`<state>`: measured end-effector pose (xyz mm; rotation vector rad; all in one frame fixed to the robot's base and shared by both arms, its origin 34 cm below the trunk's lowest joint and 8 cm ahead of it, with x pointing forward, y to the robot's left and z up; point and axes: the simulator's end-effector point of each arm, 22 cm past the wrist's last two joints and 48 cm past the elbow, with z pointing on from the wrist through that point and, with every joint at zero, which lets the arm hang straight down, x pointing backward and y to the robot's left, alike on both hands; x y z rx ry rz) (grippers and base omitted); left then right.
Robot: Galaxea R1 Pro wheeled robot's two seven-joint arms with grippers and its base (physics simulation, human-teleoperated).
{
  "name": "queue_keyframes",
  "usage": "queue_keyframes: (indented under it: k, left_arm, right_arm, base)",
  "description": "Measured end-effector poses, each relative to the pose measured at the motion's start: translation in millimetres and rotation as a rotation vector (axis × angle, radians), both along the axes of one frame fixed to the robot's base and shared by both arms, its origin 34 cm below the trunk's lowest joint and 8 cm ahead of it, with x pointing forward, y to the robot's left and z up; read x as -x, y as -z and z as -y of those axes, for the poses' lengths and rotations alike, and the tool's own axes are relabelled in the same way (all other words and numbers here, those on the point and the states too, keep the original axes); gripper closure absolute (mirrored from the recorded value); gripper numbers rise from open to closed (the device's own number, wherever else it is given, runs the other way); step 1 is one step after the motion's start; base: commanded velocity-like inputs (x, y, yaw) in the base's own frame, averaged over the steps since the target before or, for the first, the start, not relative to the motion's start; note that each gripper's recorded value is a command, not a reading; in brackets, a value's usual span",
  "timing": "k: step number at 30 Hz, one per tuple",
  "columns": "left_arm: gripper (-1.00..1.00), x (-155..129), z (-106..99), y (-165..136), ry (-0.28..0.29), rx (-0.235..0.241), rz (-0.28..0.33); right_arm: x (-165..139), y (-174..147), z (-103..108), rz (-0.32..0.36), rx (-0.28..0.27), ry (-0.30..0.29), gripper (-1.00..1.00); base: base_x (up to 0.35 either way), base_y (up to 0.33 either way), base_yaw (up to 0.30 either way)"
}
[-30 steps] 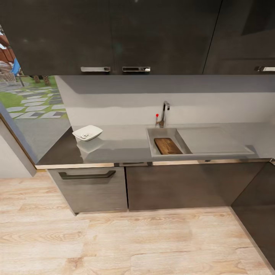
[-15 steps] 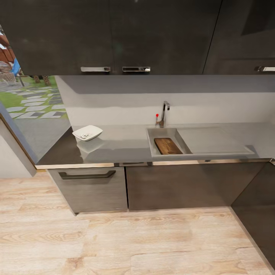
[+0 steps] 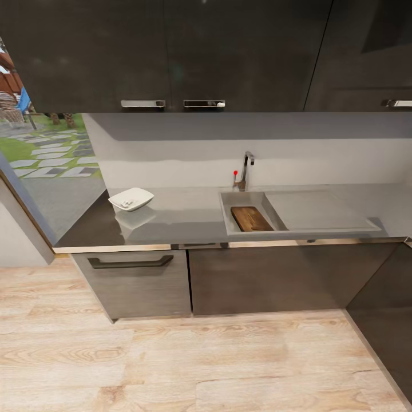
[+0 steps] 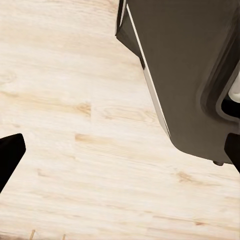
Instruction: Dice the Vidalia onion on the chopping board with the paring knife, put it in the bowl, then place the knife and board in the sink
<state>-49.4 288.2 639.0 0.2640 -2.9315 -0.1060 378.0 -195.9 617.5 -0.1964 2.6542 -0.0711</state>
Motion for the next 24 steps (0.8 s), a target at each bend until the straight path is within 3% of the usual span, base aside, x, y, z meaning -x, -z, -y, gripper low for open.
queue_keyframes:
  k: [24]
  left_arm:
    - [-1.0, 0.0, 0.0, 0.0, 0.0, 0.0, 0.0]
  right_arm:
    - [0.0, 0.0, 0.0, 0.0, 0.0, 0.0, -1.0]
  base:
    - [0.0, 0.0, 0.0]
